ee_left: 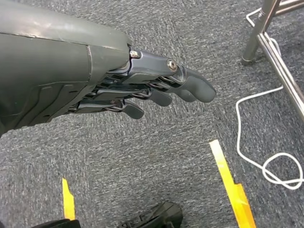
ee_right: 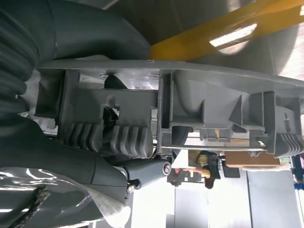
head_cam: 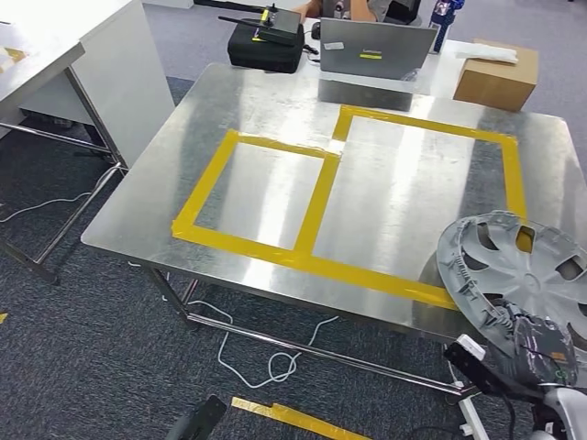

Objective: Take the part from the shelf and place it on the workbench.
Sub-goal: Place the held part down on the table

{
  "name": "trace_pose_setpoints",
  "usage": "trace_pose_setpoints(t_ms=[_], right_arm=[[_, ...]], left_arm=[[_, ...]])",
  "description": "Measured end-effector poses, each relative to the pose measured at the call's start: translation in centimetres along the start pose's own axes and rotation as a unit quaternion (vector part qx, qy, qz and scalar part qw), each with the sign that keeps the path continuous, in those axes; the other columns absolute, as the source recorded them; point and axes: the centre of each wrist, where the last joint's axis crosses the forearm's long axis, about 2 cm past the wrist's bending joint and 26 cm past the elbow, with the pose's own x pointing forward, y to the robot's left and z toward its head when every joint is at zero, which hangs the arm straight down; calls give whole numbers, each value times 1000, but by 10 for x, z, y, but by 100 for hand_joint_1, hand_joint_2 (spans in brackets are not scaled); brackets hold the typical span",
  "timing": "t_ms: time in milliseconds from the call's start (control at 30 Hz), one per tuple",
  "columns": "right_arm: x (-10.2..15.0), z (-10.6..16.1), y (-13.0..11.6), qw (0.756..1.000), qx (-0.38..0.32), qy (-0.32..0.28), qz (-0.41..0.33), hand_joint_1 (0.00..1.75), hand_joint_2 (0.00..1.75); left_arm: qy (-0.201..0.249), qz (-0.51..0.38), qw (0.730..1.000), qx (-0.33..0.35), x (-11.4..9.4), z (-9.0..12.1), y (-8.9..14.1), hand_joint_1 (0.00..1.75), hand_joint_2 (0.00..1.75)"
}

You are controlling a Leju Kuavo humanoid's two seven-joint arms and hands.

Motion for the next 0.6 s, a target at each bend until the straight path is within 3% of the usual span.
trace_pose_setpoints(t_ms=[133,300,467,600], right_arm=[[-12,-34,-6,1000,21,1,19,175,175],[-12,-101,-17,994,30,-10,103,175,175],[17,-162,-22,979,45,-59,189,175,175],[67,-190,-15,961,72,-121,237,175,175]], left_arm=[[-3,-11,1000,-10,4,-2,1,0,175],[-10,-25,999,-23,13,-6,4,0,175],[-16,-37,999,-33,22,-9,5,0,175],[-15,-44,998,-39,26,-11,4,0,175]])
